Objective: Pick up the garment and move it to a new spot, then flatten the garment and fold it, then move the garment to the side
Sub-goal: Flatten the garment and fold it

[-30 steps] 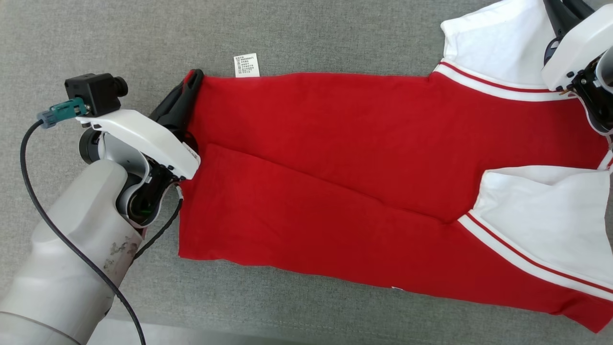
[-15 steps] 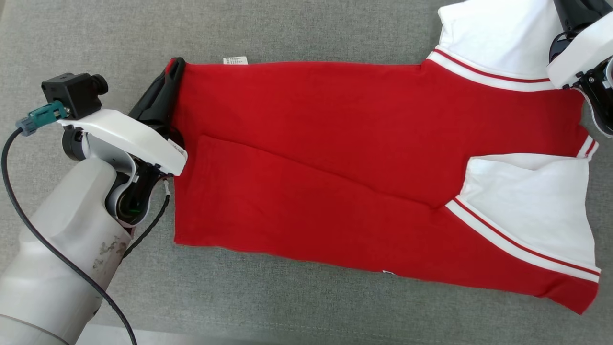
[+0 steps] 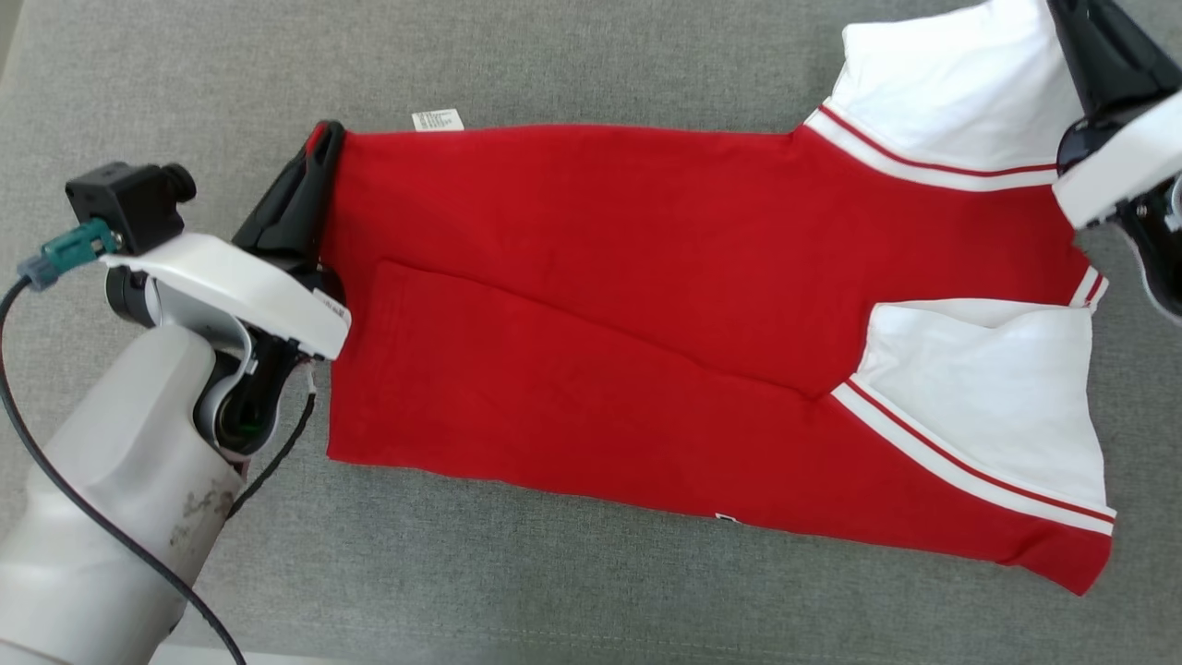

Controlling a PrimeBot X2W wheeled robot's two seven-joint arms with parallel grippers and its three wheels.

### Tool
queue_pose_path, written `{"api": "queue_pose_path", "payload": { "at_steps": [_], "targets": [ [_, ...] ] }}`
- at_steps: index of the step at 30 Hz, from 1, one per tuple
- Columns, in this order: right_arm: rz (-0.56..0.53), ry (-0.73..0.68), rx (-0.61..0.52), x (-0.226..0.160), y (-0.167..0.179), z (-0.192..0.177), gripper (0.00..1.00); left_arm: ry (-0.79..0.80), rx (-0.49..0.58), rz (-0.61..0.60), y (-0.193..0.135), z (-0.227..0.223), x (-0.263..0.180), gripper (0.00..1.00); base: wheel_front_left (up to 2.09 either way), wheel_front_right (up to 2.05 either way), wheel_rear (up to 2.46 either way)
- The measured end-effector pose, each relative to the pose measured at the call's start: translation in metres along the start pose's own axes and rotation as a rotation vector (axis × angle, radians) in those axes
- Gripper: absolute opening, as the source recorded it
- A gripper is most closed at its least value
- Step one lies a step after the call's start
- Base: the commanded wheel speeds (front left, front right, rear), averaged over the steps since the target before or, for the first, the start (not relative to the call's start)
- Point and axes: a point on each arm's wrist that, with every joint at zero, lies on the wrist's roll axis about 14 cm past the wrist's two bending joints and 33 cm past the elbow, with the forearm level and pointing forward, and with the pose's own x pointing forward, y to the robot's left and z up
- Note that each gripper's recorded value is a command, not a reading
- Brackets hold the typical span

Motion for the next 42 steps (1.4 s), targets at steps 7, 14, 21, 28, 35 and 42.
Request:
{"api": "queue_pose_path", "payload": {
  "at_steps": [7, 14, 21, 28, 35, 42],
  "targets": [
    [0.020, -0.022, 0.030, -0.029, 0.010, 0.001, 0.00, -0.002, -0.005, -0.001, -0.004, -0.003, -0.015, 0.00, 0.00, 0.00, 0.00],
    [0.031, -0.030, 0.073, -0.064, 0.025, -0.008, 0.00, -0.013, -0.019, 0.000, -0.008, -0.005, -0.029, 0.00, 0.00, 0.00, 0.00],
    [0.002, -0.017, 0.146, -0.100, 0.031, -0.026, 0.00, -0.006, -0.053, 0.030, -0.006, -0.016, -0.046, 0.00, 0.00, 0.00, 0.00],
    [-0.047, -0.009, 0.205, -0.124, 0.031, -0.039, 0.00, 0.000, -0.082, 0.065, 0.000, -0.024, -0.062, 0.00, 0.00, 0.00, 0.00],
    [-0.071, 0.021, 0.253, -0.149, 0.040, -0.056, 0.00, 0.023, -0.125, 0.092, 0.001, -0.039, -0.078, 0.00, 0.00, 0.00, 0.00],
    [-0.098, 0.063, 0.278, -0.165, 0.045, -0.073, 0.00, 0.060, -0.137, 0.124, 0.005, -0.053, -0.090, 0.00, 0.00, 0.00, 0.00]
  ]
}}
